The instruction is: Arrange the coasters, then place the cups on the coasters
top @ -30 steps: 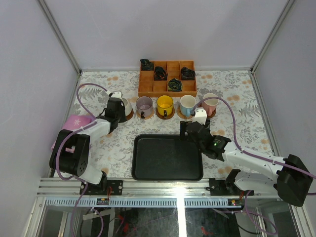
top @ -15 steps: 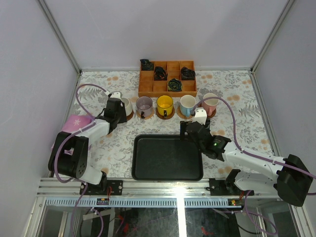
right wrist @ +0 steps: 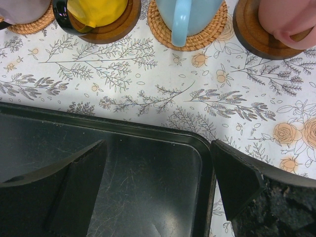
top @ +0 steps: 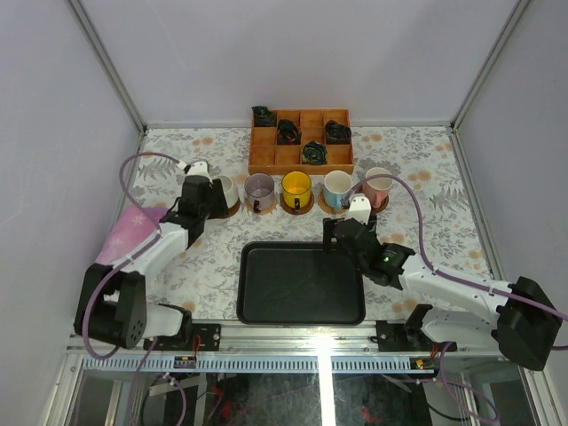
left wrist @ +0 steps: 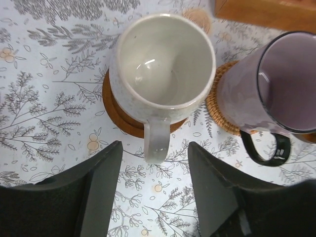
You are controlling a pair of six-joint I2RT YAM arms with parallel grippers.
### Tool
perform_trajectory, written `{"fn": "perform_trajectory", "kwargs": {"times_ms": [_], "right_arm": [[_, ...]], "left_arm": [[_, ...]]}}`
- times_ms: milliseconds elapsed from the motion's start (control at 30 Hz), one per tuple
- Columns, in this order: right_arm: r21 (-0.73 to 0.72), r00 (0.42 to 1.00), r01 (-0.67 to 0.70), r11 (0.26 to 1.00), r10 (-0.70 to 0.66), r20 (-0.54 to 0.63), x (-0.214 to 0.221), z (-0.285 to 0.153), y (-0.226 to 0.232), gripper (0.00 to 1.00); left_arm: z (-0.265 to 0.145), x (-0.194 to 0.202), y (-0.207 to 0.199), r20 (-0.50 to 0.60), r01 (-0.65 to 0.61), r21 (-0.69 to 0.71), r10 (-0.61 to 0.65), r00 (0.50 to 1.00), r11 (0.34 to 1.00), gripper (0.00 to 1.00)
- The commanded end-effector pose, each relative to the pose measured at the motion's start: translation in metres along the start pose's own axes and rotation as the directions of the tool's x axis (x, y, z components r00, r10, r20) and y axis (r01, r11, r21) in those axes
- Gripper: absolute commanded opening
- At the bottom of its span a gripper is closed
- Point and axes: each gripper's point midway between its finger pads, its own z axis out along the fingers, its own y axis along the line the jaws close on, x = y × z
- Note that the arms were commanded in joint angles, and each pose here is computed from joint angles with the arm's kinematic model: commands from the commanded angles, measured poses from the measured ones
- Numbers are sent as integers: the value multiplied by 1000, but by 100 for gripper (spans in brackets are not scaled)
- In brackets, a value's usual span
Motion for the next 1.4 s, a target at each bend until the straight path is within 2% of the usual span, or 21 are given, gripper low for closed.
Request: {"fn": "perform_trajectory", "kwargs": {"times_ms": [0,133,367,600,867,933,967,1000,1167,1367], "right_arm": [[-24,997,-51,998,52,49,-23,-1,10,93],[-23,997,-48,999,49,51,-23,-1,9,93],[-17,996,-57,998,58,68,-24,-5,3,93],[60,989,-64,996,56,134,-40,-17,-17,93],[201,953,-130,971,66,295,-82,-35,-70,100],[244,945,-152,958,68,321,-91,-34,-85,99],[267,940,-164,950,68,335,-96,-33,-94,99],[290,935,-181,940,73,347,-101,-33,-102,99],[370,900,-315,874,152,409,-118,-23,-154,99],[519,880,-421,744,196,432,-110,-13,-214,99]], "left_arm": [[-19,-9,2,63,60,8,-60,996,998,58],[-34,-3,0,74,92,31,-94,993,995,61],[-55,32,3,8,172,23,-172,985,985,61],[-81,48,6,41,230,44,-232,972,972,58],[-103,33,12,149,289,68,-297,943,955,76],[-105,24,15,174,294,52,-299,938,954,81],[-106,19,17,189,296,41,-299,935,954,93],[-106,14,18,203,296,29,-296,933,955,99],[-108,-13,32,288,303,-62,-273,918,951,100],[-105,-21,55,346,382,-195,-300,889,903,100]]}}
